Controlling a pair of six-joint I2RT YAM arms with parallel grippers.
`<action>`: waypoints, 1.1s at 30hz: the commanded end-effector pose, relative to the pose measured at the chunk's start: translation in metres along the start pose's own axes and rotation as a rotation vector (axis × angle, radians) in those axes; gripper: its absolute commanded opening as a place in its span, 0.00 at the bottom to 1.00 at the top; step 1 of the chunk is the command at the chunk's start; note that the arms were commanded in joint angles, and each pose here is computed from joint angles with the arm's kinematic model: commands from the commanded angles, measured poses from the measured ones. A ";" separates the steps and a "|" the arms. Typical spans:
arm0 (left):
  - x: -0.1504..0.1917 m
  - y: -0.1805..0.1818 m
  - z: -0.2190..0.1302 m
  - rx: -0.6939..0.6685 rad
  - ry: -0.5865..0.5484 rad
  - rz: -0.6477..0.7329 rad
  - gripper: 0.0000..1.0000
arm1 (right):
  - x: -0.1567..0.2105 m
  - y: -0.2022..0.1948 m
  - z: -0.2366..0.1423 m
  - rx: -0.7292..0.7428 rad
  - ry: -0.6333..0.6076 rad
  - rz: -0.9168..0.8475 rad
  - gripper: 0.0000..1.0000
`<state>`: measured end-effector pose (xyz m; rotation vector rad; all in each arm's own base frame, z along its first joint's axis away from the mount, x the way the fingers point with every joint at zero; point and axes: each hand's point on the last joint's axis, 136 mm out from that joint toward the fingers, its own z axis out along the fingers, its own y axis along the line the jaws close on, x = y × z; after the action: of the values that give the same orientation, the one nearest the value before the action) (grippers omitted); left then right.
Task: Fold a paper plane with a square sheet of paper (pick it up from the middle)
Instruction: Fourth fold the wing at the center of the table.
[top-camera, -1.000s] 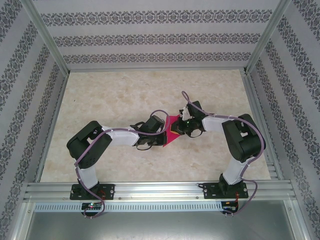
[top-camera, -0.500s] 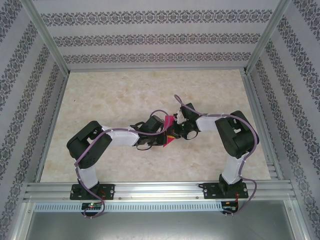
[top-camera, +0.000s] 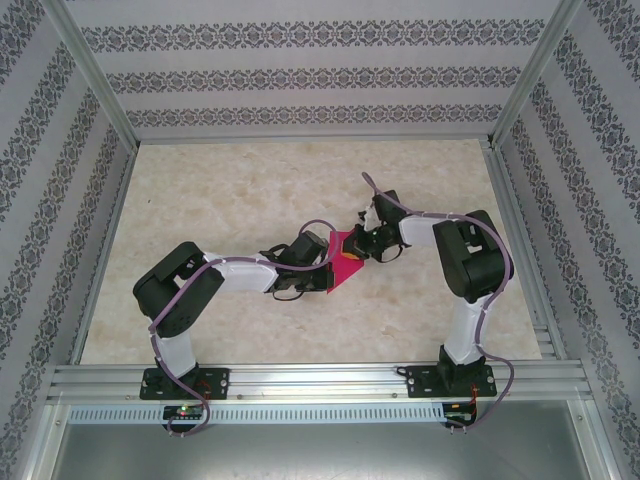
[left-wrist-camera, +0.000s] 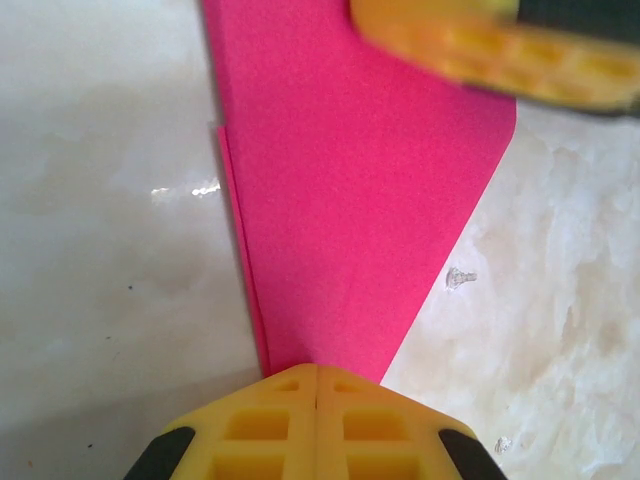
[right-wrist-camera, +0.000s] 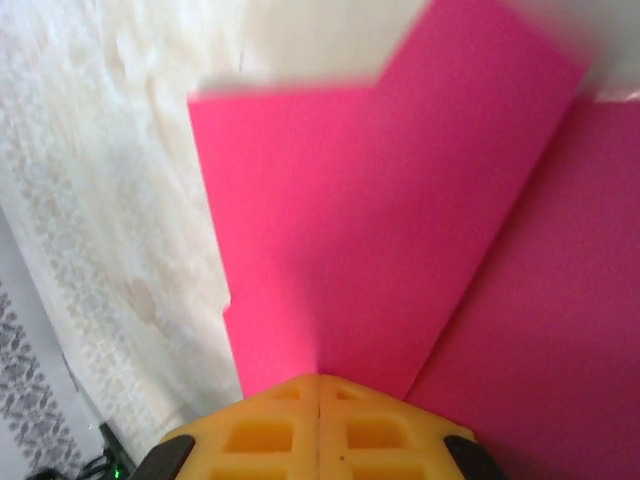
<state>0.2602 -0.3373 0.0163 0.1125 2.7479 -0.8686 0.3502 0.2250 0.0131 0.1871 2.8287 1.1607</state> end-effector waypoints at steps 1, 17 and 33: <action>0.073 0.058 0.003 -0.178 0.250 -0.072 0.00 | -0.044 -0.035 -0.008 0.148 -0.139 -0.021 0.06; 0.062 0.048 0.002 -0.161 0.228 -0.045 0.00 | -0.109 -0.031 -0.041 0.109 -0.256 -0.028 0.07; -0.068 -0.031 -0.047 0.003 -0.142 -0.012 0.39 | -0.037 0.002 -0.085 0.024 -0.306 0.025 0.43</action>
<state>0.2916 -0.3518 0.0677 0.1128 2.6833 -0.8853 0.3927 0.1568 0.0898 0.3232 2.5418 1.0012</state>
